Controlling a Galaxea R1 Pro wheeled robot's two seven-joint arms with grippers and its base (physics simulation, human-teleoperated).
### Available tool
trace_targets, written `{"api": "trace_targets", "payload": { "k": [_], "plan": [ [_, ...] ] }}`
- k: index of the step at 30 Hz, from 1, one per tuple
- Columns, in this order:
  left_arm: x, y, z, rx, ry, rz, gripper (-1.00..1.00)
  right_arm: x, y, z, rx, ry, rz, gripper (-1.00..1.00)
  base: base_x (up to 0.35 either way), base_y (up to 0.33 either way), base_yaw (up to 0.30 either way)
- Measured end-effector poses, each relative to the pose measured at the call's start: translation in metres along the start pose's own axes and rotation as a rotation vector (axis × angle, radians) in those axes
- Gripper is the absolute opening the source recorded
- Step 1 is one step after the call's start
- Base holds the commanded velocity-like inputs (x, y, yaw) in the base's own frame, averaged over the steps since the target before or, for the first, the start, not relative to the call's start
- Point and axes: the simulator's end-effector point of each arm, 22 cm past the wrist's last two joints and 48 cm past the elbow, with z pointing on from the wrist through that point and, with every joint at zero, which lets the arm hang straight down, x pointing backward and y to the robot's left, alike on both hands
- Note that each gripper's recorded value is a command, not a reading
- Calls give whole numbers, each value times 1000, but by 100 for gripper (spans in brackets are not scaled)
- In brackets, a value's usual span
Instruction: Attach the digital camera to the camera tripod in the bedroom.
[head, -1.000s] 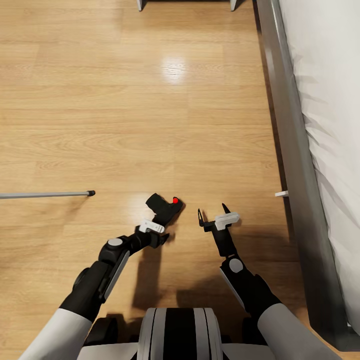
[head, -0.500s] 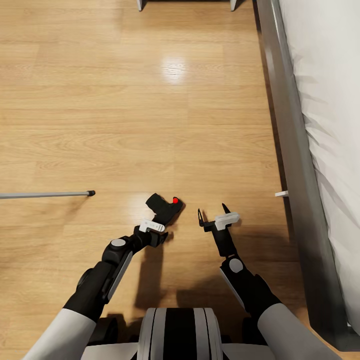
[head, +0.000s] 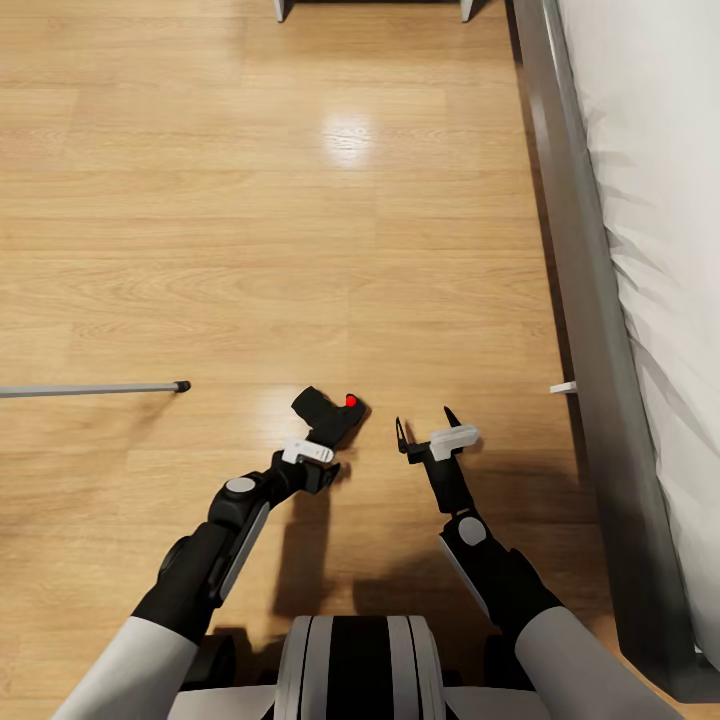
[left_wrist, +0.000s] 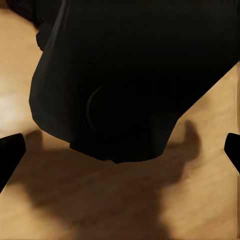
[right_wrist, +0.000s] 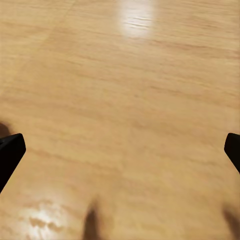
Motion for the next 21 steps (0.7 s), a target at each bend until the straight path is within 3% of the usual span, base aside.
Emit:
{"api": "trace_targets", "payload": {
  "k": [10, 21],
  "plan": [
    [-13, -10, 2, 7, -50, 9, 100, 0, 0, 0, 0, 0, 0, 100, 0, 0, 0],
    [-15, -9, 2, 0, -58, 26, 100, 0, 0, 0, 0, 0, 0, 100, 0, 0, 0]
  ]
}}
